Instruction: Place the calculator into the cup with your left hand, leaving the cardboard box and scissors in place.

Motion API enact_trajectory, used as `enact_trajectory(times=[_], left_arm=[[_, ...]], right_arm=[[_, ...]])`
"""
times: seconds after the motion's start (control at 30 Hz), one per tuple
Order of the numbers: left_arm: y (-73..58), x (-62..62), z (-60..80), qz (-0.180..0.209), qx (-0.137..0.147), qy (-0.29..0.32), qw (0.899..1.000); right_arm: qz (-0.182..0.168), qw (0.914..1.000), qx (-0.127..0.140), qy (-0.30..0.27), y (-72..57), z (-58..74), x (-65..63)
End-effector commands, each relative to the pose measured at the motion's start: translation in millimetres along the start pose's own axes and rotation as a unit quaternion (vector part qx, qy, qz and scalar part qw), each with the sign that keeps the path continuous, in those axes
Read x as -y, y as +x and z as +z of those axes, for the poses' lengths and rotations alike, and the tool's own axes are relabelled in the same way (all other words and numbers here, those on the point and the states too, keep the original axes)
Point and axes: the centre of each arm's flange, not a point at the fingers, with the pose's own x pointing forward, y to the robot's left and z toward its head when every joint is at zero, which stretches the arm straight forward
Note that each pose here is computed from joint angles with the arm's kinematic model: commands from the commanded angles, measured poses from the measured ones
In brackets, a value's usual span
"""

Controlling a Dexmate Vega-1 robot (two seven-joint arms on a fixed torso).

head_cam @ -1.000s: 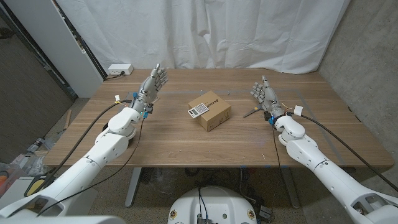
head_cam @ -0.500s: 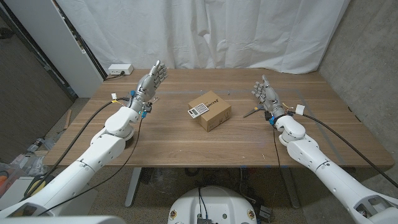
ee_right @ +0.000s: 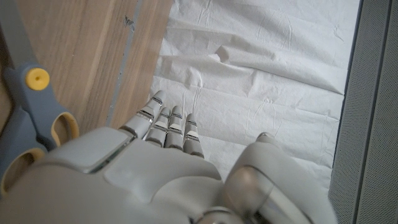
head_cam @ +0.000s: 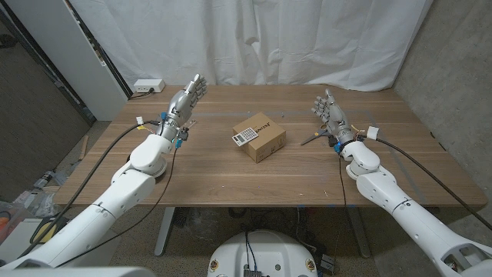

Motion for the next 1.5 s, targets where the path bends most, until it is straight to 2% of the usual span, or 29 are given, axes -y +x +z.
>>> enact_trajectory(times=[0.03,0.37,0.57,0.93,1.5], left_arm=[[-12.9,13.6,12.3,0.009,0.025,0.040,0.999],[-26.9,20.2,19.5,0.010,0.034,0.074,0.997],[-34.8,15.6,22.8,0.025,0.051,0.093,0.994],[-52.5,15.8,30.9,0.045,0.076,0.132,0.987],[-79.2,12.8,21.2,0.064,0.071,0.164,0.982]], right_arm=[[0.010,0.9998,0.014,0.004,-4.2,14.3,-1.1],[0.001,0.9998,0.013,0.017,-5.0,12.7,0.7],[0.008,1.0000,-0.005,0.002,-10.7,16.1,-1.8],[0.002,1.0000,-0.008,0.000,-16.4,15.2,-0.5],[0.000,0.9999,-0.015,0.005,-16.8,13.6,-6.3]])
